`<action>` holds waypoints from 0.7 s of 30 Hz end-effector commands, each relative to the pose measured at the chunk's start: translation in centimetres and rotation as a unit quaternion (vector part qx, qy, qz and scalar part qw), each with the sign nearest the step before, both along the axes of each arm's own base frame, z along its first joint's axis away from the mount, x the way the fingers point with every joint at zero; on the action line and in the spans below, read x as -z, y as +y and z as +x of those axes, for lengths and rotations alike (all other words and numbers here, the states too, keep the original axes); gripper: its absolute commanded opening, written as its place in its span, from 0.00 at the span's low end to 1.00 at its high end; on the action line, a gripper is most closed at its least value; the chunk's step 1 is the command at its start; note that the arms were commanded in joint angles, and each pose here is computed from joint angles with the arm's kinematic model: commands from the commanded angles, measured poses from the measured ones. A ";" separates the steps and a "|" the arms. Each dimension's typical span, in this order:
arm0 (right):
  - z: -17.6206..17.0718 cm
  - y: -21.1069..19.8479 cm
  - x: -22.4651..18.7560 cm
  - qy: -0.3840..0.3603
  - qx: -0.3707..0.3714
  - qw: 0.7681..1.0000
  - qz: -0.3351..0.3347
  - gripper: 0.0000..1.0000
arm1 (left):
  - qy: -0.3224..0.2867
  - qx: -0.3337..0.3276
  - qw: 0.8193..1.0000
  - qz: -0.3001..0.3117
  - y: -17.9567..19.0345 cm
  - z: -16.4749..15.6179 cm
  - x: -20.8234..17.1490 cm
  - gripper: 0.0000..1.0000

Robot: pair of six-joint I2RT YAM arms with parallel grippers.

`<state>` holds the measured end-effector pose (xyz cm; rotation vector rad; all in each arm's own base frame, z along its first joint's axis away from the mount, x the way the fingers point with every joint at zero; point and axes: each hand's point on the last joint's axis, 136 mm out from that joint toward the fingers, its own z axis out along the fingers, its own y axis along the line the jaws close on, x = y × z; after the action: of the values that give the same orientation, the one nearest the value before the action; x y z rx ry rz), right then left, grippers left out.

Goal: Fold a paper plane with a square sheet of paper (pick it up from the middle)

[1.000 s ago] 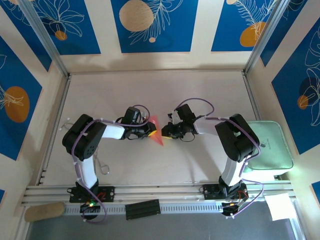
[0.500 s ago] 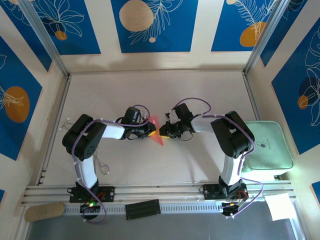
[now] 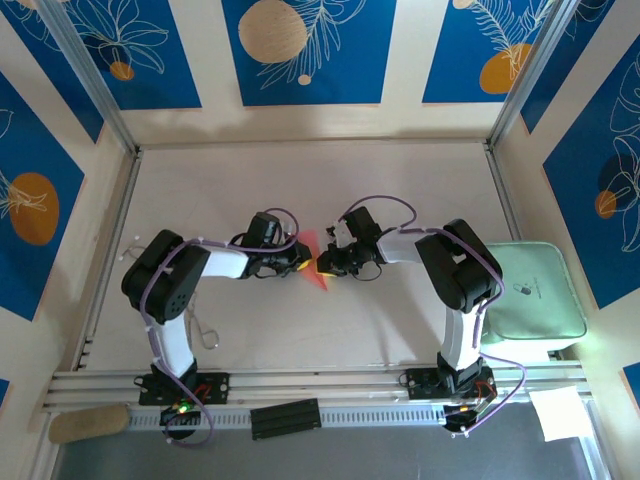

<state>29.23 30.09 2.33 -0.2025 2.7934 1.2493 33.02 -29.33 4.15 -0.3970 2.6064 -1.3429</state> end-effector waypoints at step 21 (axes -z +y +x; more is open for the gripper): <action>-0.1 0.3 -0.1 -0.004 -0.032 0.999 0.027 0.14 | -0.011 0.003 1.000 0.016 1.1 1.7 -0.4 0.15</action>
<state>29.25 30.64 2.94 -0.2967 2.7328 1.3491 34.33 -28.12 4.51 -0.4019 2.6002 -1.3019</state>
